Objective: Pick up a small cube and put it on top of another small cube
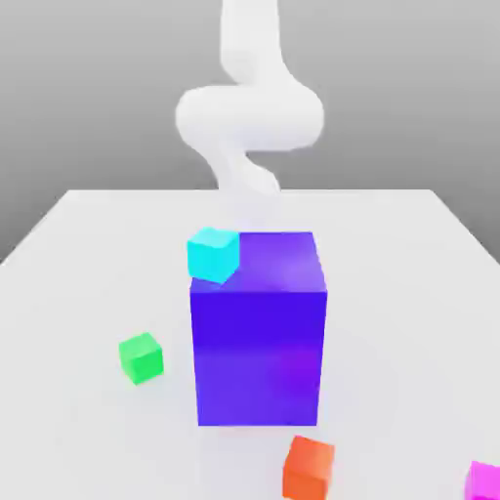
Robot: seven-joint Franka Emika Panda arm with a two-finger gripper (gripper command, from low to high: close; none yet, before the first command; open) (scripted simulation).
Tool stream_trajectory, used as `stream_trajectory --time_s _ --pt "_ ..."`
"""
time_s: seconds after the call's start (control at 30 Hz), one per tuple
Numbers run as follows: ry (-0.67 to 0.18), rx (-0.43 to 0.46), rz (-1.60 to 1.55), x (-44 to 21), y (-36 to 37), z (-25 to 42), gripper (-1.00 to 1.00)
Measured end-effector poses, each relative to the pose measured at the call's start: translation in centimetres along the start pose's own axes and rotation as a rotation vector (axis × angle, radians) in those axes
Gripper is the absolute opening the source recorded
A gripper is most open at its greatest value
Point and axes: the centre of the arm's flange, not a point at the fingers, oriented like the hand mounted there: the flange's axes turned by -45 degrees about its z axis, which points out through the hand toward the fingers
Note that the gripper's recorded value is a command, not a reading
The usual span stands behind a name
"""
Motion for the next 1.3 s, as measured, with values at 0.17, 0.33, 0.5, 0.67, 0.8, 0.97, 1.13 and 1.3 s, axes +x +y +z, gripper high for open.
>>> stream_trajectory --time_s 0.17,0.33,0.5,0.67,0.8,0.97,1.13,1.3 --pt "-0.114 0.064 -0.168 0.7 -3.2 8.3 0.00" --pt "-0.220 0.128 -0.334 -0.2 -7.1 16.4 0.00" --pt "-0.322 0.197 -0.505 -2.6 -11.6 24.2 0.00" --pt "-0.417 0.275 -0.691 -6.8 -17.1 31.3 0.00" --pt "-0.494 0.329 -0.821 -11.1 -20.2 36.8 0.00" --pt "-0.588 0.403 -0.995 -17.8 -24.3 42.7 0.00" --pt "-0.639 0.448 -1.093 -24.4 -26.5 48.2 0.00" --pt "-0.641 0.449 -1.096 -26.3 -26.6 50.1 -1.00"
